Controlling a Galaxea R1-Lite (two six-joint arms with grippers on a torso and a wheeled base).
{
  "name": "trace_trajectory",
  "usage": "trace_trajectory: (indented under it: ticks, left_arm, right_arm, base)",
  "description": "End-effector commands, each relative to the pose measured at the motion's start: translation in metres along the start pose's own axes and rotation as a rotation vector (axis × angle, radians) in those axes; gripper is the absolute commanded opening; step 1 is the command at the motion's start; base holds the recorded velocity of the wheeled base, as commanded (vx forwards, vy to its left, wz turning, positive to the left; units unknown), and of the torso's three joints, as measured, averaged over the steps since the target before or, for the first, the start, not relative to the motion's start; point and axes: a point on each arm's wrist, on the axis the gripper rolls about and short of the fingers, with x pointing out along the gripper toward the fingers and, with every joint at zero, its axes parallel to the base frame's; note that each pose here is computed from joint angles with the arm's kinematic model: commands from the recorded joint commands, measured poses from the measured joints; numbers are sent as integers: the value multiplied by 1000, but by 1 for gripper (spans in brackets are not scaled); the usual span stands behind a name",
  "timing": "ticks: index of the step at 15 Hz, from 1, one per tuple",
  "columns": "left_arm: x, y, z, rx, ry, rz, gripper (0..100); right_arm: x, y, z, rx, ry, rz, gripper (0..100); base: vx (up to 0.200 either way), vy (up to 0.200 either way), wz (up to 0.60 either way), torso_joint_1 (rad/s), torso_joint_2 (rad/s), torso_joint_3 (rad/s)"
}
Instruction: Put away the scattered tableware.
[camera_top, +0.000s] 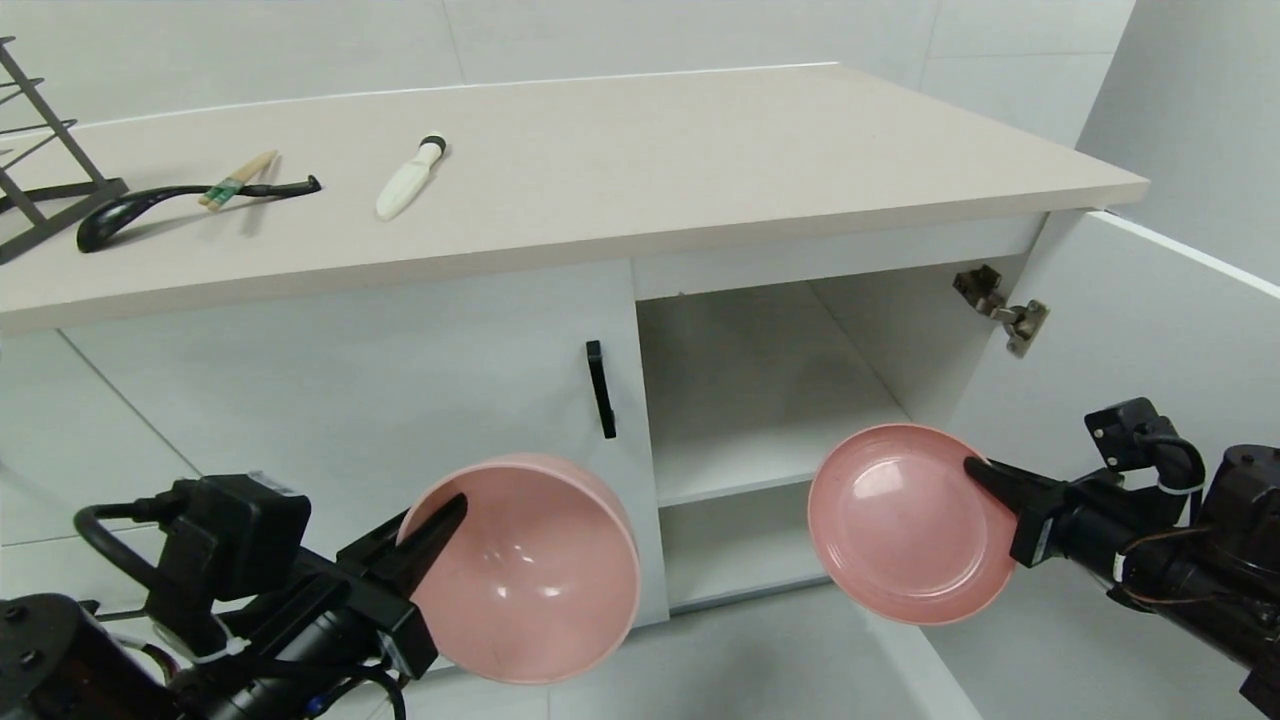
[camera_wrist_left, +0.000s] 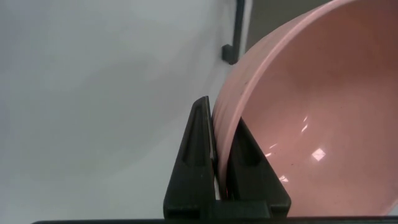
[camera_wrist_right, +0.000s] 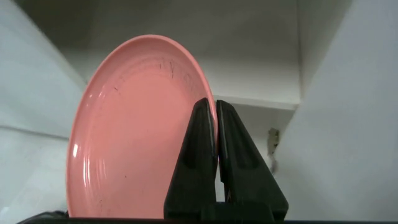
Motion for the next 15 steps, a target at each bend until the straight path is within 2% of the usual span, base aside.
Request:
trace_trajectory:
  ticks: [1, 8, 13, 15]
  left_arm:
    - [2, 0, -2, 2, 12, 2, 0]
    - [0, -5, -1, 3, 4, -29, 0]
    - [-4, -6, 4, -3, -20, -38, 0]
    - [-7, -5, 7, -6, -35, -37, 0]
  right_arm:
    - [0, 0, 0, -1, 0, 3, 0]
    - [12, -3, -5, 2, 11, 0, 0]
    - [43, -12, -3, -2, -38, -2, 0]
    - [55, -15, -4, -5, -55, -2, 0]
  base:
    - [0, 0, 0, 0, 0, 0]
    - [0, 0, 0, 0, 0, 0]
    - [0, 0, 0, 0, 0, 0]
    - [200, 0, 0, 0, 2, 0]
